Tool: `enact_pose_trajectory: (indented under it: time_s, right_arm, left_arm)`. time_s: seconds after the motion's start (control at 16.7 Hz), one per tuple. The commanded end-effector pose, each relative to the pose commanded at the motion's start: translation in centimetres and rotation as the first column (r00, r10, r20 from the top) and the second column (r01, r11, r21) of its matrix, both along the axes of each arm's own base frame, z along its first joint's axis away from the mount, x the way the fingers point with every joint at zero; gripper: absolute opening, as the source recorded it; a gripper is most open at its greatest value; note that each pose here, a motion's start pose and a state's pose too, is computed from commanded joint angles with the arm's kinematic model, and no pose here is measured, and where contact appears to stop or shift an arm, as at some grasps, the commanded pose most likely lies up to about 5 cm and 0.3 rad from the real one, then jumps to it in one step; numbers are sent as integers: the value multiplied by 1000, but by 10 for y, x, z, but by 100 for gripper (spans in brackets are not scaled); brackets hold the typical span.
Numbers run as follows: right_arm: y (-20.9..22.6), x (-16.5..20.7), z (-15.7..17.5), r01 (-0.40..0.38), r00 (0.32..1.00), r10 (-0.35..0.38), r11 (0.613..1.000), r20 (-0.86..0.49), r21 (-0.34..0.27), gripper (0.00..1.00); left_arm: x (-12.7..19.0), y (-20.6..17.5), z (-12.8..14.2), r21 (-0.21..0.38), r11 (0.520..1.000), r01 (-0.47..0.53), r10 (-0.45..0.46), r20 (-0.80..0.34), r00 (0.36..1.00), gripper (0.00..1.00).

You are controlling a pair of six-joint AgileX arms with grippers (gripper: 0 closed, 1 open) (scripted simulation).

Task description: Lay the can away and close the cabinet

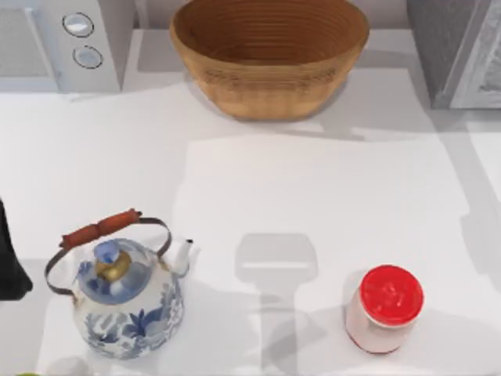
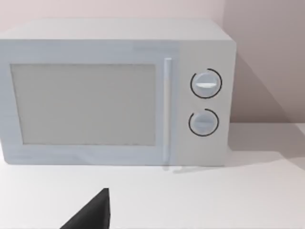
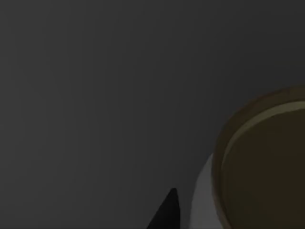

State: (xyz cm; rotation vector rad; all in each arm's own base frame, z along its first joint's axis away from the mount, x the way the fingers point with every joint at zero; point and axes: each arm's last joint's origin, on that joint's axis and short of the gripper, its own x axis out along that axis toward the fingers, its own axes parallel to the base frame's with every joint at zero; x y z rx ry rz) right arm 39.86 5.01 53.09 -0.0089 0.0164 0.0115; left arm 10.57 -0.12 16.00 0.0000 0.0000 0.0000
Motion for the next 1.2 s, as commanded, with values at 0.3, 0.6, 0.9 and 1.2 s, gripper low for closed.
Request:
enact_pose_trajectory:
  time_s: [0.3, 0.6, 0.9, 1.2]
  right_arm:
    - [-6, 7, 0, 14, 1000, -14, 1000, 17, 12, 0]
    - [-6, 7, 0, 14, 1000, -14, 1000, 17, 12, 23]
    - [-6, 7, 0, 14, 1000, -14, 1000, 17, 12, 60]
    - [-6, 7, 0, 14, 1000, -14, 1000, 17, 12, 98]
  left_arm:
    - [0, 0, 0, 0, 1000, 0, 0, 0, 1000, 100]
    - [0, 0, 0, 0, 1000, 0, 0, 0, 1000, 100]
    - [0, 0, 0, 0, 1000, 0, 0, 0, 1000, 100]
    - [0, 0, 0, 0, 1000, 0, 0, 0, 1000, 100]
